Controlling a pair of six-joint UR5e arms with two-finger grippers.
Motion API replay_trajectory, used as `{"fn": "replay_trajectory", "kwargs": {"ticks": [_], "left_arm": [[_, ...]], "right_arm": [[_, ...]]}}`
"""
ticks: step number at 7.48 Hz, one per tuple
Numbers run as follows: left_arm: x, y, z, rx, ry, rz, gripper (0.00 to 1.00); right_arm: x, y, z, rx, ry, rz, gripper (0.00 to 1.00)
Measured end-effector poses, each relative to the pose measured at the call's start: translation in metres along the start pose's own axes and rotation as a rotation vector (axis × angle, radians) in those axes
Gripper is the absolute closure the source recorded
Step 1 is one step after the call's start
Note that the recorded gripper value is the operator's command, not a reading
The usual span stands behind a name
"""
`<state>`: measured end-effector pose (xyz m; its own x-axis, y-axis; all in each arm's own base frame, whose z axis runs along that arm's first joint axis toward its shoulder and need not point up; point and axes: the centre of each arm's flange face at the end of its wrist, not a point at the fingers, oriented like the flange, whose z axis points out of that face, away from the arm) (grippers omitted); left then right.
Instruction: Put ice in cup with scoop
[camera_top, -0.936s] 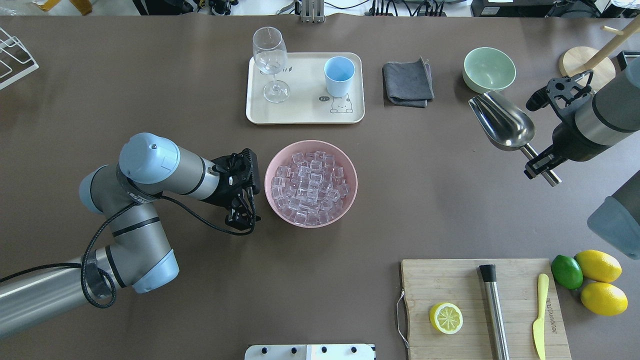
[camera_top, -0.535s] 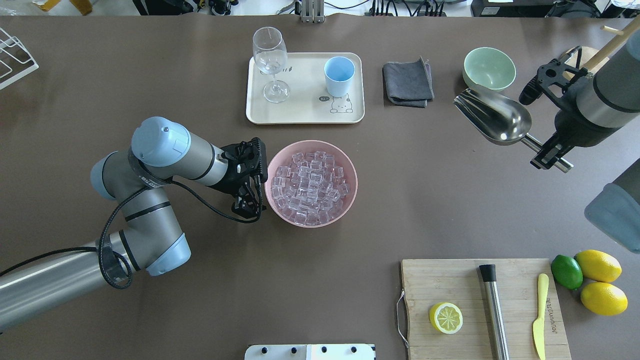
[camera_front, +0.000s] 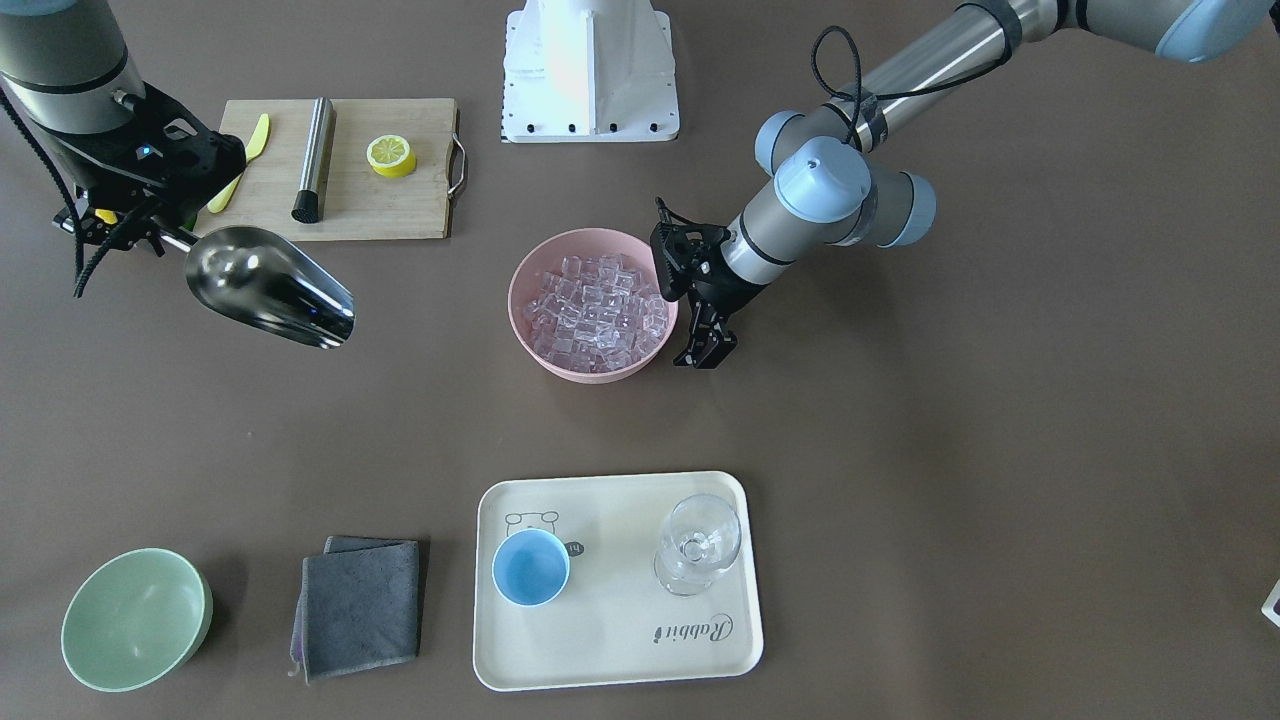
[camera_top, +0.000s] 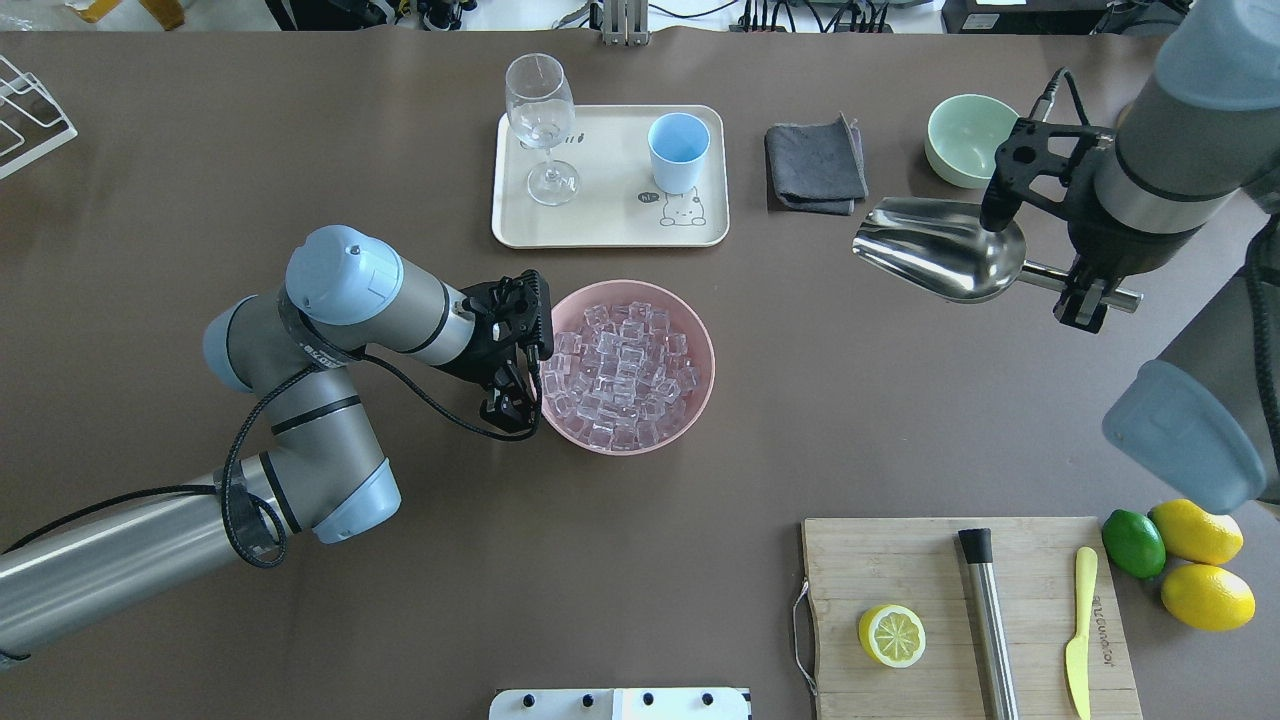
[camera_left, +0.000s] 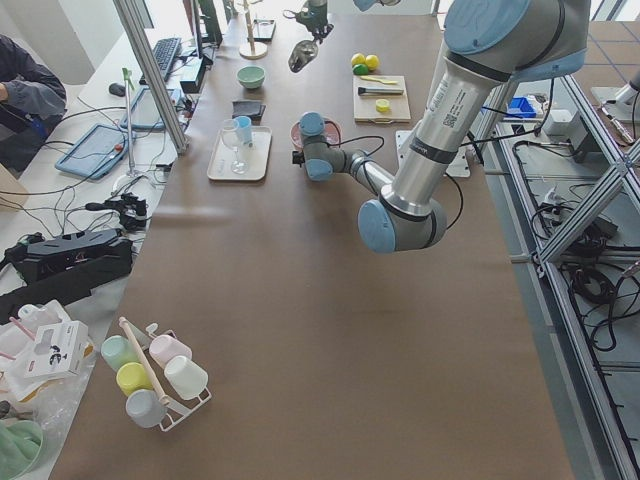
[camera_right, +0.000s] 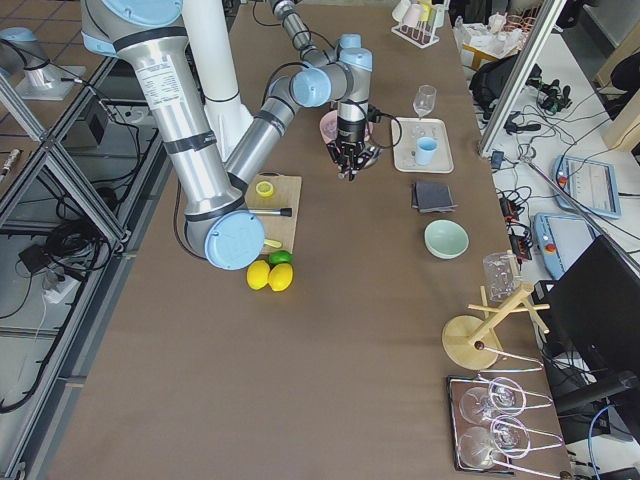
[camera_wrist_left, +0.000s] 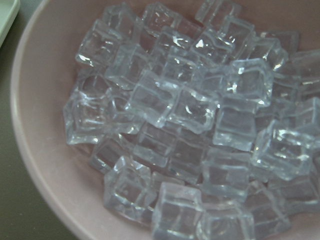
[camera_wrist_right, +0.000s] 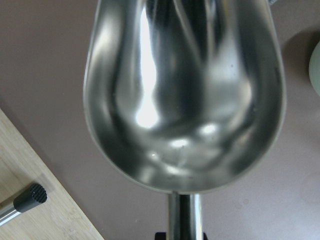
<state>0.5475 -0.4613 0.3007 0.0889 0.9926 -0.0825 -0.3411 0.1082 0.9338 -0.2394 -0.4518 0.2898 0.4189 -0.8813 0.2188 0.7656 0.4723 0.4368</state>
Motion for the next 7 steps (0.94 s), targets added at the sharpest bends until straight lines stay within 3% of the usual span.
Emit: {"fn": "replay_trajectory", "kwargs": {"ticks": [2, 4, 7], "left_arm": [[0.0, 0.008, -0.005, 0.013, 0.03, 0.001, 0.01], [-0.002, 0.025, -0.013, 0.041, 0.048, 0.007, 0.02], [-0.002, 0.054, -0.02, 0.101, 0.03, 0.032, 0.01]], "right_arm": [[-0.032, -0.025, -0.007, -0.071, 0.041, -0.147, 1.0], [-0.045, -0.055, -0.019, -0.154, 0.045, -0.281, 1.0], [-0.06, -0.157, -0.041, -0.265, 0.036, -0.375, 1.0]]}}
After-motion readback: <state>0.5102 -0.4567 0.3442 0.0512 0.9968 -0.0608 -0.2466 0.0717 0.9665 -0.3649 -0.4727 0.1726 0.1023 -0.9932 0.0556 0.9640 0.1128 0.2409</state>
